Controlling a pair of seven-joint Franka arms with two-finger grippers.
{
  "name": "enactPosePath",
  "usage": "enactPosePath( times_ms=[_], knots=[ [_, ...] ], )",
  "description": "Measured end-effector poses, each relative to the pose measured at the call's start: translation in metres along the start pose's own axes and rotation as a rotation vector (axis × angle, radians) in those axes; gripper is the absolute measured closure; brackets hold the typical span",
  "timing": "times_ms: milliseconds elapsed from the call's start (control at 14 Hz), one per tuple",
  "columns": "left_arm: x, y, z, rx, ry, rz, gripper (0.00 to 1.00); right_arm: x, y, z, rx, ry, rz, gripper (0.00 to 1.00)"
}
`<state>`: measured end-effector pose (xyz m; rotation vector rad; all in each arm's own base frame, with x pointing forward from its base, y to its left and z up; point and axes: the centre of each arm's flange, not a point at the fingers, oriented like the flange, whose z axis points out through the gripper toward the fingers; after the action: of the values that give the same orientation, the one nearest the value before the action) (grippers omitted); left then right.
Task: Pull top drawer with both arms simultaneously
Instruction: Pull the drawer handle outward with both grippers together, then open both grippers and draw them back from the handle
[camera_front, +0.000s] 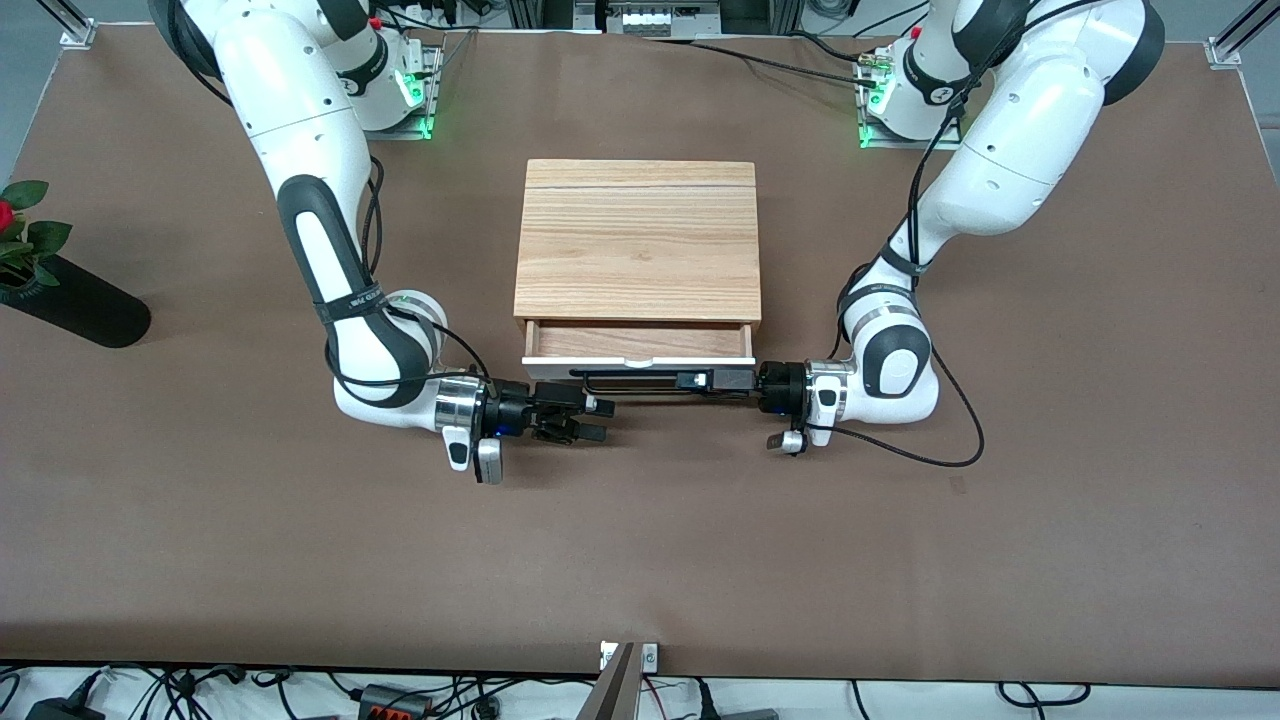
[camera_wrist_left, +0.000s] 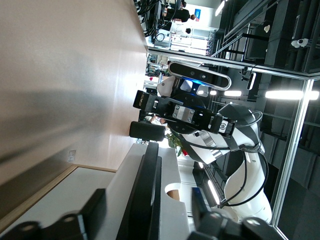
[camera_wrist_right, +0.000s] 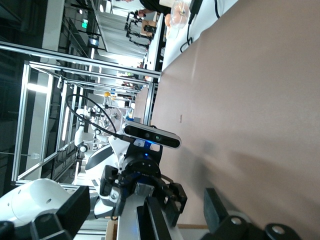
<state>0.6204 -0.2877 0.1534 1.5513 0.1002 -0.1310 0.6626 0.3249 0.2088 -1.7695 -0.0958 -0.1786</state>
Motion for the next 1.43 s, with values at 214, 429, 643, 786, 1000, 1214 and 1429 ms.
enactPosePath(
  times_ms=[214,429,643,786,1000,1214,1429],
  knots=[
    [0.006,0.009,0.001,-0.006,0.003,0.020,0.00,0.007,-0.007,-0.011,-0.064,-0.050,-0.002,0.00],
    [0.012,0.020,-0.001,-0.005,0.001,0.038,0.00,0.014,-0.027,-0.021,-0.150,-0.113,0.045,0.00],
    [0.020,0.035,-0.005,0.044,-0.038,0.026,0.00,0.021,-0.055,-0.036,-0.297,-0.194,0.036,0.00],
    [0.027,0.051,-0.014,0.121,-0.082,0.032,0.00,0.026,-0.068,-0.051,-0.415,-0.242,-0.010,0.00],
    [0.039,0.098,-0.037,0.306,-0.142,0.061,0.00,0.029,-0.084,-0.069,-0.628,-0.339,-0.102,0.00],
    [0.038,0.143,-0.064,0.459,-0.185,0.121,0.00,0.028,-0.112,-0.093,-0.862,-0.491,-0.227,0.00],
    [0.035,0.168,-0.086,0.585,-0.223,0.186,0.00,0.026,-0.152,-0.134,-1.066,-0.627,-0.265,0.00]
  ],
)
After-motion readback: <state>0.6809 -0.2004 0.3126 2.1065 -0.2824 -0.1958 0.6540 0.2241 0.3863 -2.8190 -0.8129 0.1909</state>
